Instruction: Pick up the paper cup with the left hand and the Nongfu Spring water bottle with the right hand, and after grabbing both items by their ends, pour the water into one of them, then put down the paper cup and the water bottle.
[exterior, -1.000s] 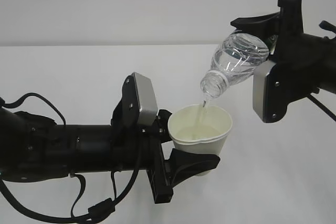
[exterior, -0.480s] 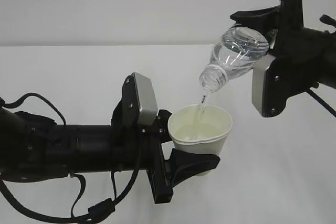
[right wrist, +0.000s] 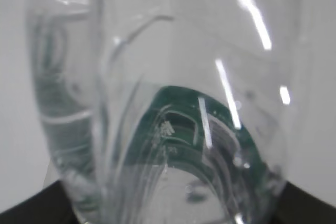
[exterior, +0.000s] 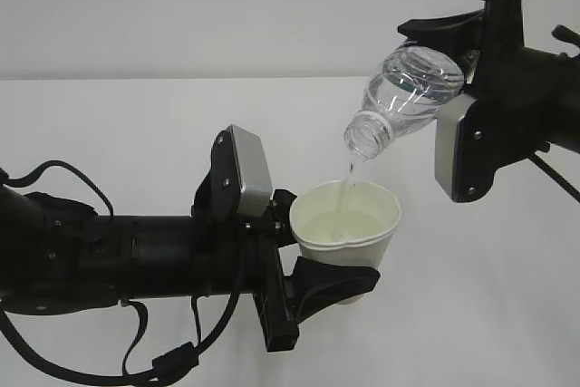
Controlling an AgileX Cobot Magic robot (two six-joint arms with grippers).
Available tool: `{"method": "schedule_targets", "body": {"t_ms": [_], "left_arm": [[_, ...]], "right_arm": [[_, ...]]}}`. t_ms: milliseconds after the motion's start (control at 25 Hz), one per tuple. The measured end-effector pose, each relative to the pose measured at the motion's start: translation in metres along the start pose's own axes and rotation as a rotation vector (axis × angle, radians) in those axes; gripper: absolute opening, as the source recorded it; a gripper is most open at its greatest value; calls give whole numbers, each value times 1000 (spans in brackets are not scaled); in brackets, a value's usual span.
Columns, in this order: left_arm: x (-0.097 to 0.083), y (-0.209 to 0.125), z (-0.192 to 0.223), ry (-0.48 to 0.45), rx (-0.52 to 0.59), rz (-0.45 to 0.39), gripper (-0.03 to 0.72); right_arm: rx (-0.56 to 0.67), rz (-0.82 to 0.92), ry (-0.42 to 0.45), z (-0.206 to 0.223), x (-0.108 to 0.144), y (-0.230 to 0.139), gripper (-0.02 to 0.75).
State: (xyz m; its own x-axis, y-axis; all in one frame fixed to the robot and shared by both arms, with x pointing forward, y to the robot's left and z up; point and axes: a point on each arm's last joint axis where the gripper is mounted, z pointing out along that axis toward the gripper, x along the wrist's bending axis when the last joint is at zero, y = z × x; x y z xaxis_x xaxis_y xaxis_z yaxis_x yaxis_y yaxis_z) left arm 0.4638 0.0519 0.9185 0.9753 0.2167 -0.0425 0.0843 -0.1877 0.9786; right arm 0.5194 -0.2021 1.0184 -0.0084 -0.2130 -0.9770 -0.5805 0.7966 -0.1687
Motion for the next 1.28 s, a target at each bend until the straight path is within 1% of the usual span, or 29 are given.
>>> {"method": "schedule_targets", "body": {"t_ms": [1280], "left_arm": [[0,0,0,-1,0,1,440]], "right_arm": [[-2,0,-7,0,-1,0,422]]}}
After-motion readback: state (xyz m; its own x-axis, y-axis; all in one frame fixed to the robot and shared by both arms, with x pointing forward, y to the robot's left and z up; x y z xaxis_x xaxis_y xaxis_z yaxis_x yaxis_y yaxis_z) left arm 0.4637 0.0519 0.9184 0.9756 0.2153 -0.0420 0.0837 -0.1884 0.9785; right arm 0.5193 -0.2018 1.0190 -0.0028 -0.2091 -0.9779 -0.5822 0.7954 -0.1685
